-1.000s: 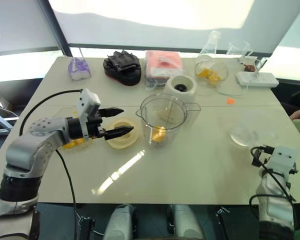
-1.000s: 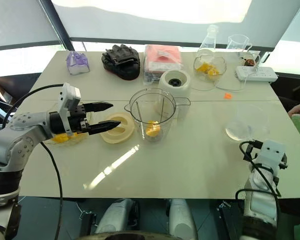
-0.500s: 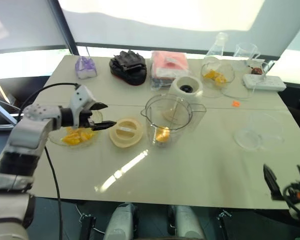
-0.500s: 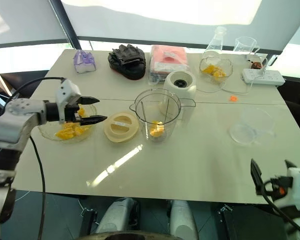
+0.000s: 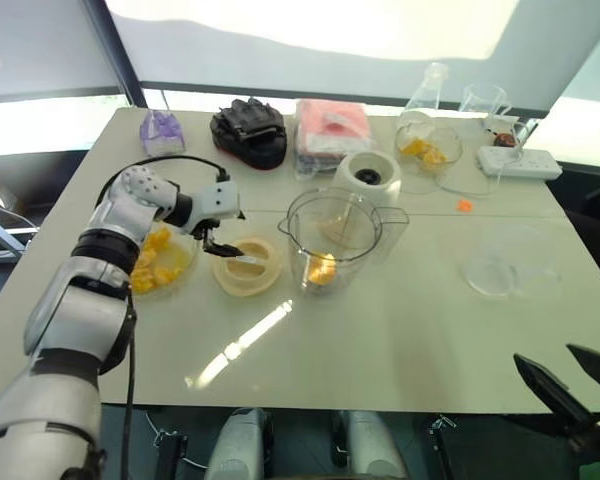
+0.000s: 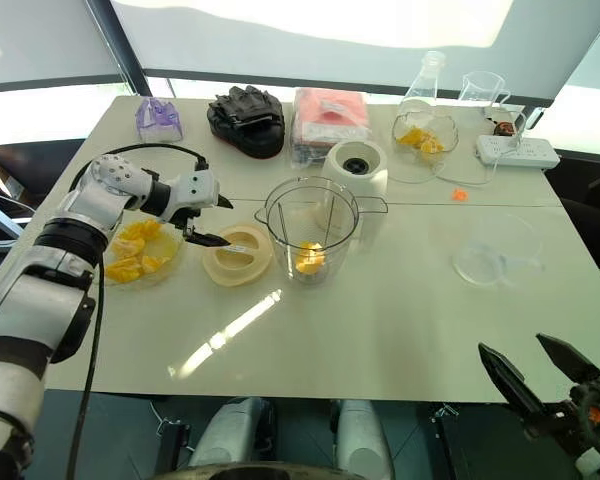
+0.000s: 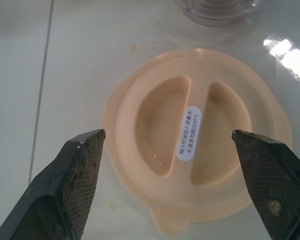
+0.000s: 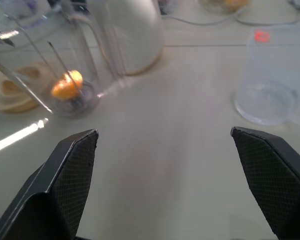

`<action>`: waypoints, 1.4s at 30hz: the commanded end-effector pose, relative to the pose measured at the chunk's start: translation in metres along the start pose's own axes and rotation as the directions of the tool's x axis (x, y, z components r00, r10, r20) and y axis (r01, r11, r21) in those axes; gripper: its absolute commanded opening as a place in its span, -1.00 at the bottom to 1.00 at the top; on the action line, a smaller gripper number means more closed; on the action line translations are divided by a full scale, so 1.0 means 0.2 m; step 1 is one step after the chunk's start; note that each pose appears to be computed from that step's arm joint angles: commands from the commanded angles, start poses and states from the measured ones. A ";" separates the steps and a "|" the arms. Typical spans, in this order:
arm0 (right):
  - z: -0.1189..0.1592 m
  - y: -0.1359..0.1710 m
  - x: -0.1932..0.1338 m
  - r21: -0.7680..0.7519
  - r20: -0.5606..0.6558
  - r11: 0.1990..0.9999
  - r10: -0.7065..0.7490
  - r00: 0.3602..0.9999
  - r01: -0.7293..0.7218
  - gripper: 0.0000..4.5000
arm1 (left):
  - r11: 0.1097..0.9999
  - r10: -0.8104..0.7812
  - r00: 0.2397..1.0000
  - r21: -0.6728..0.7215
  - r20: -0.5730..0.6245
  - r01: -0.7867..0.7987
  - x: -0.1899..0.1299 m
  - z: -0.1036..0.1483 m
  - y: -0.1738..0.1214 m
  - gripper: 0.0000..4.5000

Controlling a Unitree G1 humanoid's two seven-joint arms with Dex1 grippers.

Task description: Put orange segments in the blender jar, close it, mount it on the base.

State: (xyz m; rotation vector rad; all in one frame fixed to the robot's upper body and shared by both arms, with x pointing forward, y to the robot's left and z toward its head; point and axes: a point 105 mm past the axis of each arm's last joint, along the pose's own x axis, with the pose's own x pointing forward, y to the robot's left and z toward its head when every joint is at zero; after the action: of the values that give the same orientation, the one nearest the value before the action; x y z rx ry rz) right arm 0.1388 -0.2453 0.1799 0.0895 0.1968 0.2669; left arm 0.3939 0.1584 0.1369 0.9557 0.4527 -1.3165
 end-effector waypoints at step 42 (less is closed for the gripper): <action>0.14 0.31 0.38 -0.143 0.024 0.942 0.311 0.950 -0.305 1.00 | 0.995 -0.047 0.999 -0.091 0.006 0.048 0.21 0.02 -0.04 -0.89</action>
State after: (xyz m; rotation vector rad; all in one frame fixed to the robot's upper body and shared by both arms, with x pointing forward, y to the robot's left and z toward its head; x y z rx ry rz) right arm 0.2001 -0.1665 0.1994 0.0071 0.1238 0.5842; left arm 0.3879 0.1291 0.0814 0.8935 0.5974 -1.3526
